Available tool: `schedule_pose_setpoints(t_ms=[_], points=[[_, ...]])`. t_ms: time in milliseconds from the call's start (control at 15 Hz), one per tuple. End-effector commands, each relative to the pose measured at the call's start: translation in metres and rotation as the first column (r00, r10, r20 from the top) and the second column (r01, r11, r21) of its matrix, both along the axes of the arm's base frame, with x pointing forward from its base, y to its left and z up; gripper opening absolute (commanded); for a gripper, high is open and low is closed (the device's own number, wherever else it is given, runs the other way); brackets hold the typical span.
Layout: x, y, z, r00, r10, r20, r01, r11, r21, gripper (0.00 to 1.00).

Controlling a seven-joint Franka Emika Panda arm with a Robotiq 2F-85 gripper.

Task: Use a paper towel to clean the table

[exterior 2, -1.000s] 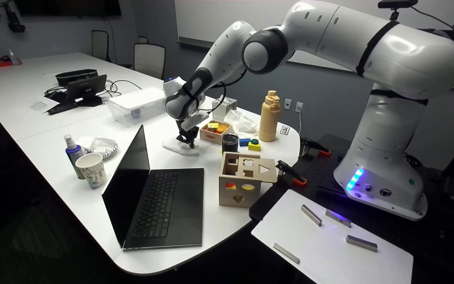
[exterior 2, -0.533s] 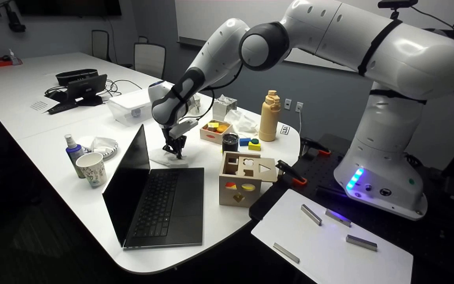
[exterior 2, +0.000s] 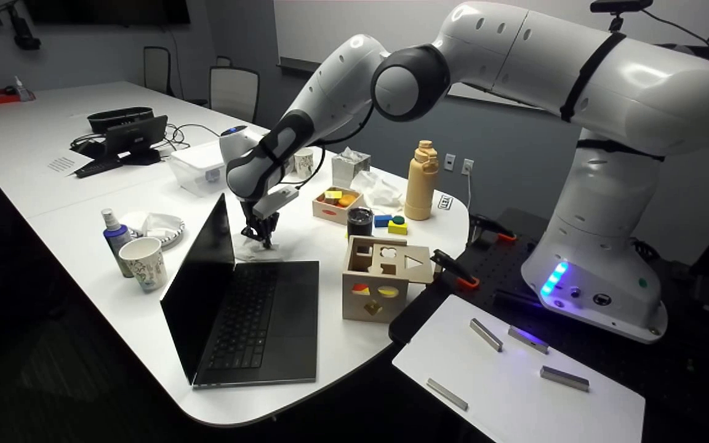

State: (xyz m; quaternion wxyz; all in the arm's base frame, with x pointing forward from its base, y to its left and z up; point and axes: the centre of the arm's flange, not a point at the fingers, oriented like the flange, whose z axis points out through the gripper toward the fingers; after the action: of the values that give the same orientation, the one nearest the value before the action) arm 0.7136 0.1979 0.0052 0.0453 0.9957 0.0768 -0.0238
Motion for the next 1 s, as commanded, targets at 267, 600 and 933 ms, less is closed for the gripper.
schedule_pose_setpoints(t_ms=[267, 600, 933], points=[[0.037, -0.049, 0.011, 0.993, -0.049, 0.108, 0.058, 0.995, -0.082, 0.00], [0.023, -0.105, 0.002, 0.993, -0.077, 0.090, 0.092, 0.982, -0.168, 0.00], [-0.002, -0.118, -0.001, 0.998, -0.069, -0.005, 0.067, 0.990, -0.127, 0.00]])
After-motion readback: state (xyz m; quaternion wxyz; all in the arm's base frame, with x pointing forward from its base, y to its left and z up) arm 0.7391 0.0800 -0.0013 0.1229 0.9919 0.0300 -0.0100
